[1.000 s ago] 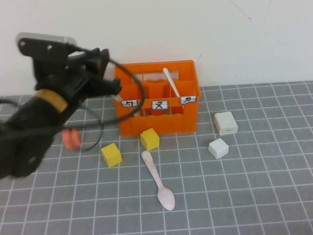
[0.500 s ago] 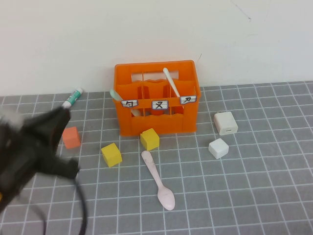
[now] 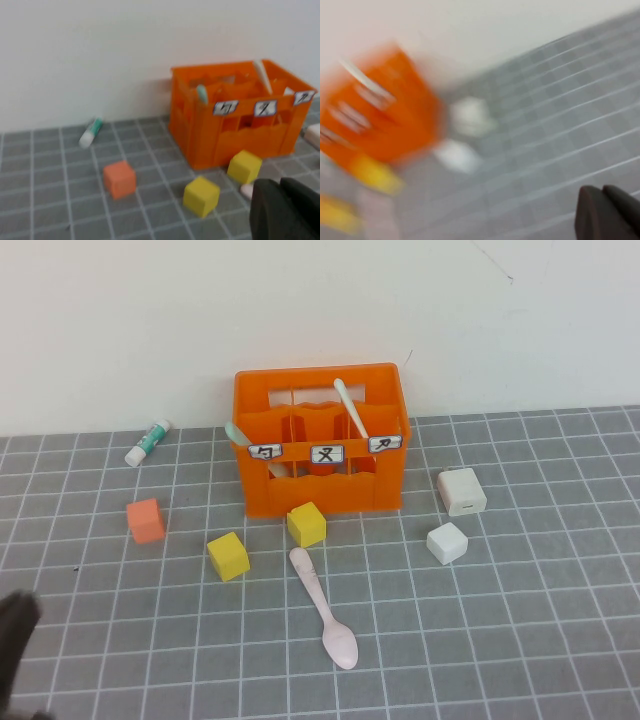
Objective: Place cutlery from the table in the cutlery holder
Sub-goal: Pick up the spoon
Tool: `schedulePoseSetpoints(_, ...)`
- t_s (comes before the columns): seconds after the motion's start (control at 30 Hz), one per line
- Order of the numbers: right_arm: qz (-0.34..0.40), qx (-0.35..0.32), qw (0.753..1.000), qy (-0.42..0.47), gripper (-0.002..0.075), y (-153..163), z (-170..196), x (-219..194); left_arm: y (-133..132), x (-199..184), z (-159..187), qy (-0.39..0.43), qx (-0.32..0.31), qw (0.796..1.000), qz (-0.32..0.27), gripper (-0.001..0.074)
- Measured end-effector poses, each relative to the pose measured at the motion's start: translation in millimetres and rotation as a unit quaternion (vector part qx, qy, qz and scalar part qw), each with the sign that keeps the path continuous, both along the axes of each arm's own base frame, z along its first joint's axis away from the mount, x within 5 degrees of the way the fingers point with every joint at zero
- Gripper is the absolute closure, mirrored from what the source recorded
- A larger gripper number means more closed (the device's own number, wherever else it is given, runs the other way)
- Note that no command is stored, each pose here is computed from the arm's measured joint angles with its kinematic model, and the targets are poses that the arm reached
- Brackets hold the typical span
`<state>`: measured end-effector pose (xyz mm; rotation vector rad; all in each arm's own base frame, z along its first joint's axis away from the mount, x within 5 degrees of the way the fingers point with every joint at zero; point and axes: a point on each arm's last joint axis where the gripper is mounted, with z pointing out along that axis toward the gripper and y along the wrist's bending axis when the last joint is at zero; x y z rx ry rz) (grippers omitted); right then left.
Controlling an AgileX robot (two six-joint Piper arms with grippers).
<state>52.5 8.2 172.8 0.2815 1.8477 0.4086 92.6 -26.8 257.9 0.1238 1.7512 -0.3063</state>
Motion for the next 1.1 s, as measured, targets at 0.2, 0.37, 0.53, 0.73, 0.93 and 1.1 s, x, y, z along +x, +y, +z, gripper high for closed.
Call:
schedulePoseSetpoints(0.2,-0.002,0.262,0.965,0.03,0.0729,12,5,-1,14,-27,-6,0.023,0.001,0.999,0.029,0.0735)
schedulePoseSetpoints(0.37,0.005,0.212,0.977,0.03,0.0729,11,3,-2,20,-43,-9,0.024,-0.015,0.999,0.039,0.0735)
schedulePoseSetpoints(0.53,0.017,0.154,0.987,0.052,0.0729,11,-3,-3,22,-50,-11,0.028,-0.028,0.998,0.042,0.0735)
schedulePoseSetpoints(0.73,0.019,0.145,0.988,0.052,0.0729,11,-4,-4,23,-50,-14,0.037,-0.026,0.998,0.044,0.0735)
schedulePoseSetpoints(0.93,0.02,0.144,0.988,0.052,0.0729,11,-3,-4,23,-50,-15,0.041,-0.026,0.998,0.044,0.0735)
schedulePoseSetpoints(1.1,0.02,0.143,0.988,0.053,0.0729,11,-3,-4,23,-50,-15,0.041,-0.026,0.998,0.044,0.0735)
